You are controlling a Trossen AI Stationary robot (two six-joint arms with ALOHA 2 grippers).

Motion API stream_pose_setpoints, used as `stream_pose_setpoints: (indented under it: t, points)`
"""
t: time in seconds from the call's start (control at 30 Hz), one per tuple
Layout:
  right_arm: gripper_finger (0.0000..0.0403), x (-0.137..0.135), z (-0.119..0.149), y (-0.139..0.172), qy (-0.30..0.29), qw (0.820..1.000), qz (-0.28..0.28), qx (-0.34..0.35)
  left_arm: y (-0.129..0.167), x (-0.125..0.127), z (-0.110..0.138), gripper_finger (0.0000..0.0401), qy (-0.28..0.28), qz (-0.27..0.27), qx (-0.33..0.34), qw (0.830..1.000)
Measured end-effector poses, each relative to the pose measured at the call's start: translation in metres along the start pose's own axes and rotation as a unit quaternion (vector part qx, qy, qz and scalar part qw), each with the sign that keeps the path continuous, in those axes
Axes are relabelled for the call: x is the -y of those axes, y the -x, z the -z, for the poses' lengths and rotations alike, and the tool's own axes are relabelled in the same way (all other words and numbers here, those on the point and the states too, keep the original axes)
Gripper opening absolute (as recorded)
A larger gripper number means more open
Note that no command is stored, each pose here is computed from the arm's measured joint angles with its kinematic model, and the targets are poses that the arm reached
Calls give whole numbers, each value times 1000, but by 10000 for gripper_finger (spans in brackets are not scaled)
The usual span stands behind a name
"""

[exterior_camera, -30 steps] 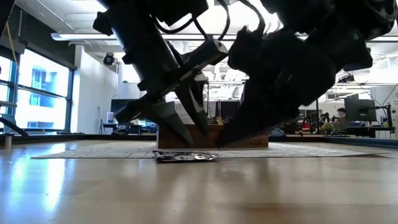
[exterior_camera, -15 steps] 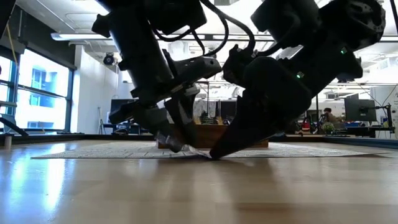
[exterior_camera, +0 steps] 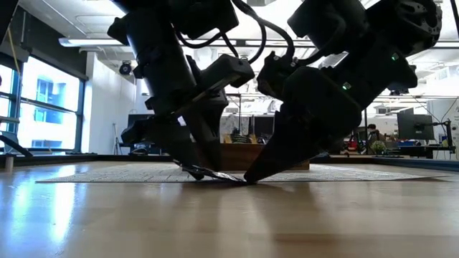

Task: Pick & Place Tea
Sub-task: Put the violet tea bag into the right section of the wooden organizer

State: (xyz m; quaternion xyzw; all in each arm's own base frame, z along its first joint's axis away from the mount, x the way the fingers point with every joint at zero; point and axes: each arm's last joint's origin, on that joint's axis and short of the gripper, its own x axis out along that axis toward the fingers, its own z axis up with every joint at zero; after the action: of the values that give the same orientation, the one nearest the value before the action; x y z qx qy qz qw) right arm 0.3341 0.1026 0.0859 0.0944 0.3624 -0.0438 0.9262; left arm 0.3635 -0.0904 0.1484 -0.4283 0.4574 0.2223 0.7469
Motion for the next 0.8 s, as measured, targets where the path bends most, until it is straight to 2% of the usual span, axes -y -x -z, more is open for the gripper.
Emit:
stream_pose_setpoints:
  t: [0.1,0.3,0.47,0.57,0.7,0.8]
  points:
    - [0,-1,1,0,15,1000,8,4,0,0,0,97,-14,-1,-2,1000]
    - [0,-5,0,1,57,998,8,23,0,0,0,9,-48,0,-1,999]
    - [0,-9,-6,12,82,996,21,32,0,0,-2,9,-51,-11,28,998]
    - [2,-10,-16,32,98,994,24,28,1,-1,-3,3,-52,-18,44,998]
    - [8,-6,-32,71,92,995,43,9,11,7,-10,1,-69,-1,119,990]
    - [7,-3,-42,109,92,992,78,22,23,20,-21,2,-77,28,228,970]
